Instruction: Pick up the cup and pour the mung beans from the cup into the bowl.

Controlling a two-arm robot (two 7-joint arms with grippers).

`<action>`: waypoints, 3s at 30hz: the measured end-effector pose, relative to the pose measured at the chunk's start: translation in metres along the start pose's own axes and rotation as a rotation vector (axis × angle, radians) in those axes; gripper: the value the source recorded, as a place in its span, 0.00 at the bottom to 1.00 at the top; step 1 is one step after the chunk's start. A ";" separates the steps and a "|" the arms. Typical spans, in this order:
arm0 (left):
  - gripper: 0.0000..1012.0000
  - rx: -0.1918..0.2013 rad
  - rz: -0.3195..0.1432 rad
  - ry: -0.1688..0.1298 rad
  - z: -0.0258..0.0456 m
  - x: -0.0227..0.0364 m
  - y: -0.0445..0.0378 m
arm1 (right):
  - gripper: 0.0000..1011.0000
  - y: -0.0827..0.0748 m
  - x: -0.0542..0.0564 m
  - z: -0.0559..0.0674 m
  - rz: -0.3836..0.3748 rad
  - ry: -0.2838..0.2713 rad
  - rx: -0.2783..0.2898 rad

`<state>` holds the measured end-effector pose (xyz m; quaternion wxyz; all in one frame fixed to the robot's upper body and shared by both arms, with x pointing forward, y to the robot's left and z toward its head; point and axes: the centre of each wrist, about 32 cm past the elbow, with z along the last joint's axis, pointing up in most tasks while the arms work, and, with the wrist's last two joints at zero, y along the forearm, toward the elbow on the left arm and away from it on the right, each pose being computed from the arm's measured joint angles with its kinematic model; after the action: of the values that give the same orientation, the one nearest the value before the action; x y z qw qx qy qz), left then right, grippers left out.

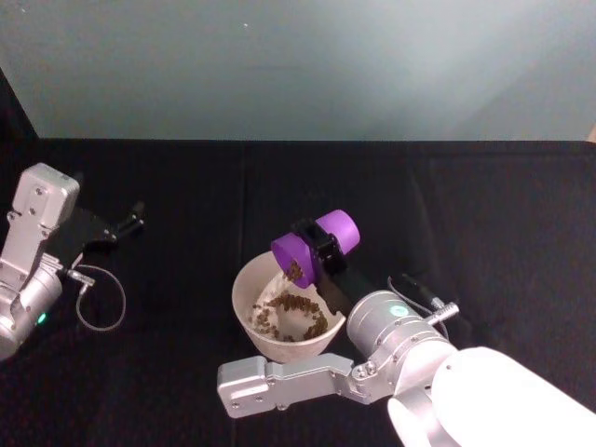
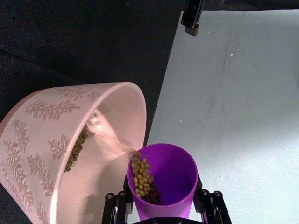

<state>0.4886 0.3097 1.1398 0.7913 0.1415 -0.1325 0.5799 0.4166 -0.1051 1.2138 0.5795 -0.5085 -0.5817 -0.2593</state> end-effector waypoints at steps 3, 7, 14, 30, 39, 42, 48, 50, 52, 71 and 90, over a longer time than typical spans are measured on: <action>0.99 0.000 0.000 0.000 0.0000 0.0000 0.0000 | 0.71 0.000 0.000 -0.001 0.000 -0.001 -0.001; 0.99 0.000 0.000 0.000 0.0000 0.0000 0.0000 | 0.71 -0.001 0.000 -0.001 -0.001 -0.003 -0.003; 0.99 0.000 0.000 0.000 0.0000 0.0000 0.0000 | 0.71 -0.002 -0.001 -0.001 -0.005 -0.008 -0.006; 0.99 0.000 0.000 0.000 0.0000 0.0000 0.0000 | 0.71 -0.003 0.000 -0.001 -0.012 -0.031 0.000; 0.99 0.000 0.000 0.000 0.0000 0.0000 0.0000 | 0.71 -0.005 0.001 -0.002 -0.020 -0.070 0.005; 0.99 0.000 0.000 0.000 0.0000 0.0000 0.0000 | 0.71 -0.006 0.001 -0.002 -0.017 -0.088 0.008; 0.99 0.000 0.000 0.000 0.0000 0.0000 0.0000 | 0.71 -0.007 0.000 -0.001 -0.009 -0.124 0.013; 0.99 0.000 0.000 0.000 0.0000 0.0000 0.0000 | 0.71 -0.008 0.000 0.000 -0.006 -0.146 0.013; 0.99 0.000 0.000 0.000 0.0000 0.0000 0.0000 | 0.71 -0.008 0.000 0.000 -0.006 -0.157 0.013; 0.99 0.000 0.000 0.000 0.0000 0.0000 0.0000 | 0.71 -0.010 0.000 0.003 -0.022 -0.272 0.000; 0.99 0.000 0.000 0.000 0.0000 0.0000 0.0000 | 0.71 -0.011 -0.002 0.009 -0.028 -0.427 -0.010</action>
<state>0.4886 0.3097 1.1398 0.7913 0.1415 -0.1325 0.5799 0.4024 -0.1017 1.2132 0.4368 -0.5467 -0.6970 -0.1564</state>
